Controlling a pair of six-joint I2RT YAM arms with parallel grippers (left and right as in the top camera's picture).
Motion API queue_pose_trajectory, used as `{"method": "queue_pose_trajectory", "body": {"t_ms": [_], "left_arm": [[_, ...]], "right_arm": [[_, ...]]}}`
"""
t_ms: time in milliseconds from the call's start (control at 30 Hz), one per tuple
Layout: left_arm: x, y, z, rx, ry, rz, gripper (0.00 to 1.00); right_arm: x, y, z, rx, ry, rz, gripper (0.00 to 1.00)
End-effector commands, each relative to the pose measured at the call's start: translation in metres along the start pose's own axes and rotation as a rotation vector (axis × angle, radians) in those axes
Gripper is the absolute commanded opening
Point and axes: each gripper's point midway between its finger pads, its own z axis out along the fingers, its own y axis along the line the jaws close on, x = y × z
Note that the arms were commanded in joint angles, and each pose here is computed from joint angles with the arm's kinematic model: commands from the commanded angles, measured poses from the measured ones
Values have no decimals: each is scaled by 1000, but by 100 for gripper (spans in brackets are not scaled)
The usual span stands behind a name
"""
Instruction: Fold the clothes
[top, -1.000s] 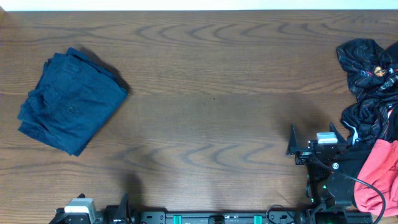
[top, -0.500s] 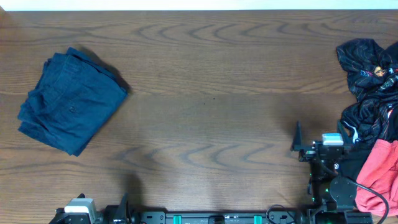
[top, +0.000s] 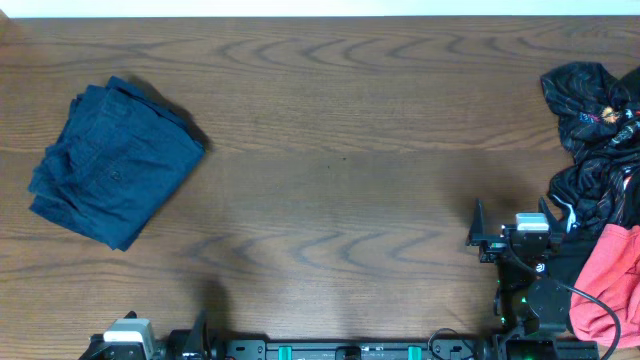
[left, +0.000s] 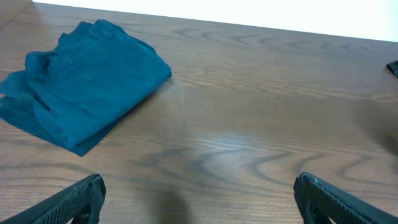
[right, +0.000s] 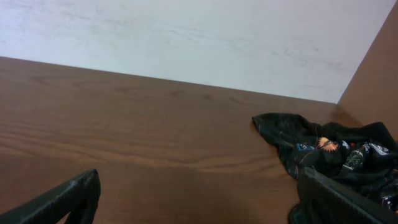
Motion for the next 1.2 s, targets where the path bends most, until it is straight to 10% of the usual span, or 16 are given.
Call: {"method": "queue_pose_trajectory", "body": {"t_ms": [0,1167], "left_arm": [[-1,2,0,-12,-2,13,98],[-15,4,16,-31,-58,65,98]], "right_arm": [[1,-1,0,3,0,19,99],[1,-1,0,3,0,19,99]]}}
